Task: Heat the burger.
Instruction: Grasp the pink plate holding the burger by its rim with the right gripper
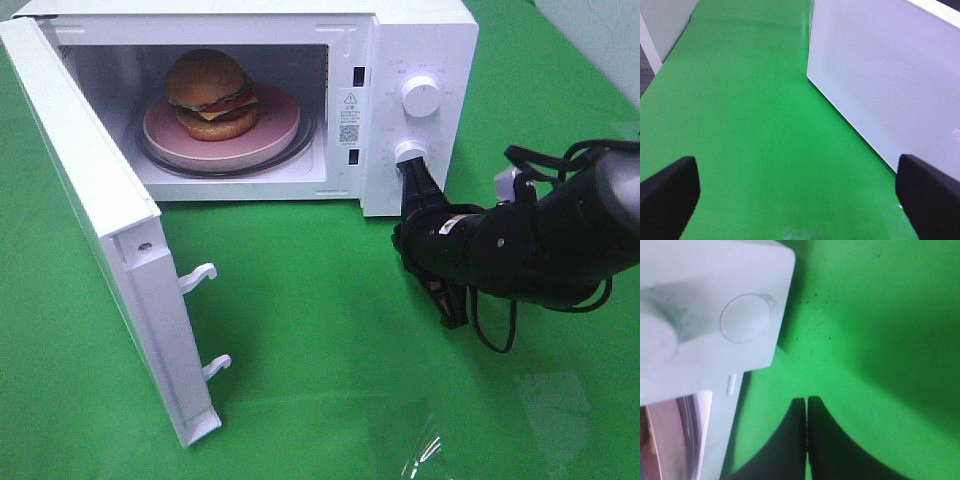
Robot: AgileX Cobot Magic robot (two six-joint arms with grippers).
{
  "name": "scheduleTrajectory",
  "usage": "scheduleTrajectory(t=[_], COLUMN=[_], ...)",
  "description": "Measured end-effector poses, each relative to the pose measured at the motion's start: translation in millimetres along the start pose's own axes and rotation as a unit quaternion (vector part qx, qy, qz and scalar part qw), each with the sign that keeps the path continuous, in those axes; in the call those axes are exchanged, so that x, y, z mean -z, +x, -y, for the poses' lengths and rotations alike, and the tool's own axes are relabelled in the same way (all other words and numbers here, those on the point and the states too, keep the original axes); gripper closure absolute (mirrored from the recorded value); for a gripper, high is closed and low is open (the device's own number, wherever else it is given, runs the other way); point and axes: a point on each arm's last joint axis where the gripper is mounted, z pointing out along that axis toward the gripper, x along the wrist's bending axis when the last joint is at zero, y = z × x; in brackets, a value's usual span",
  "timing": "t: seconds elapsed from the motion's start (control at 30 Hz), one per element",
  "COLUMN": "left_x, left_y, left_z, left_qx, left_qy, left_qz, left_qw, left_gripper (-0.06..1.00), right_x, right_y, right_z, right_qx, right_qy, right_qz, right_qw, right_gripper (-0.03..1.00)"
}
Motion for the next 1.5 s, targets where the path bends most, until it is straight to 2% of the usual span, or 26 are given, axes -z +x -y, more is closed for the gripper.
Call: scheduleTrajectory(t=[0.2,0.27,0.43,0.5,0.6,0.63,0.67,0.73,0.83,0.9,0.93,0.97,1.0,1.03,1.07,1.13,1.17,1.2,1.23,1.27,1.3,1.33,1.37,1.43,1.47,1.5], left_x=[0.0,0.0,0.0,0.0,0.0,0.0,0.0,0.0,0.0,0.0,0.0,0.0,0.0,0.0,0.0,0.0,0.0,0.0,0.0,0.0,0.0,0.0,0.0,0.0,0.0,0.0], left_y=[0.0,0.0,0.0,0.0,0.0,0.0,0.0,0.0,0.0,0.0,0.0,0.0,0.0,0.0,0.0,0.0,0.0,0.0,0.0,0.0,0.0,0.0,0.0,0.0,0.0,0.0], left_z=[0.0,0.0,0.0,0.0,0.0,0.0,0.0,0.0,0.0,0.0,0.0,0.0,0.0,0.0,0.0,0.0,0.0,0.0,0.0,0.0,0.0,0.0,0.0,0.0,0.0,0.0], left_qx=[0.0,0.0,0.0,0.0,0.0,0.0,0.0,0.0,0.0,0.0,0.0,0.0,0.0,0.0,0.0,0.0,0.0,0.0,0.0,0.0,0.0,0.0,0.0,0.0,0.0,0.0], left_qy=[0.0,0.0,0.0,0.0,0.0,0.0,0.0,0.0,0.0,0.0,0.0,0.0,0.0,0.0,0.0,0.0,0.0,0.0,0.0,0.0,0.0,0.0,0.0,0.0,0.0,0.0], left_qz=[0.0,0.0,0.0,0.0,0.0,0.0,0.0,0.0,0.0,0.0,0.0,0.0,0.0,0.0,0.0,0.0,0.0,0.0,0.0,0.0,0.0,0.0,0.0,0.0,0.0,0.0], left_qw=[1.0,1.0,1.0,1.0,1.0,1.0,1.0,1.0,1.0,1.0,1.0,1.0,1.0,1.0,1.0,1.0,1.0,1.0,1.0,1.0,1.0,1.0,1.0,1.0,1.0,1.0], left_gripper=[-0.04,-0.04,-0.04,-0.04,-0.04,-0.04,-0.04,-0.04,-0.04,-0.04,-0.04,-0.04,-0.04,-0.04,-0.04,-0.04,-0.04,-0.04,-0.04,-0.04,-0.04,-0.04,-0.04,-0.04,-0.04,-0.04], right_x=[17.7,27.0,29.3,29.6,29.9,30.4,30.4,31.9,32.2,33.6,33.6,34.0,34.0,34.1,34.1,34.3,34.3,34.3,34.3,34.1,34.1,33.9,33.9,32.7,32.7,32.3], right_y=[17.0,28.2,36.8,46.8,49.2,55.1,55.1,65.1,68.3,74.0,74.0,74.9,74.9,75.3,75.3,75.4,75.4,75.4,75.4,76.0,76.0,76.6,76.6,80.8,80.8,81.9], right_z=[-1.8,-0.9,3.8,10.8,12.8,15.2,15.2,17.4,17.6,17.9,17.9,17.9,17.9,17.9,17.9,17.9,17.9,17.9,17.9,17.8,17.8,17.7,17.7,17.1,17.1,16.6], right_qx=[0.106,0.198,0.265,0.348,0.373,0.426,0.426,0.533,0.561,0.672,0.672,0.734,0.734,0.764,0.764,0.862,0.862,0.898,0.898,0.926,0.926,0.938,0.938,0.967,0.967,0.975], right_qy=[0.025,0.054,0.085,0.13,0.144,0.163,0.163,0.19,0.193,0.206,0.206,0.207,0.207,0.205,0.205,0.196,0.196,0.188,0.188,0.176,0.176,0.167,0.167,0.128,0.128,0.114], right_qz=[-0.004,-0.006,-0.007,-0.003,0.001,0.0,0.0,-0.004,-0.009,-0.025,-0.025,-0.041,-0.041,-0.051,-0.051,-0.086,-0.086,-0.102,-0.102,-0.117,-0.117,-0.124,-0.124,-0.143,-0.143,-0.146], right_qw=[0.994,0.979,0.96,0.928,0.917,0.89,0.89,0.824,0.805,0.711,0.711,0.646,0.646,0.61,0.61,0.46,0.46,0.386,0.386,0.312,0.312,0.278,0.278,0.166,0.166,0.124], right_gripper=[0.96,0.96,0.96,0.96,0.96,0.96,0.96,0.96,0.96,0.96,0.96,0.96,0.96,0.96,0.96,0.96,0.96,0.95,0.95,0.95,0.95,0.95,0.95,0.94,0.94,0.93])
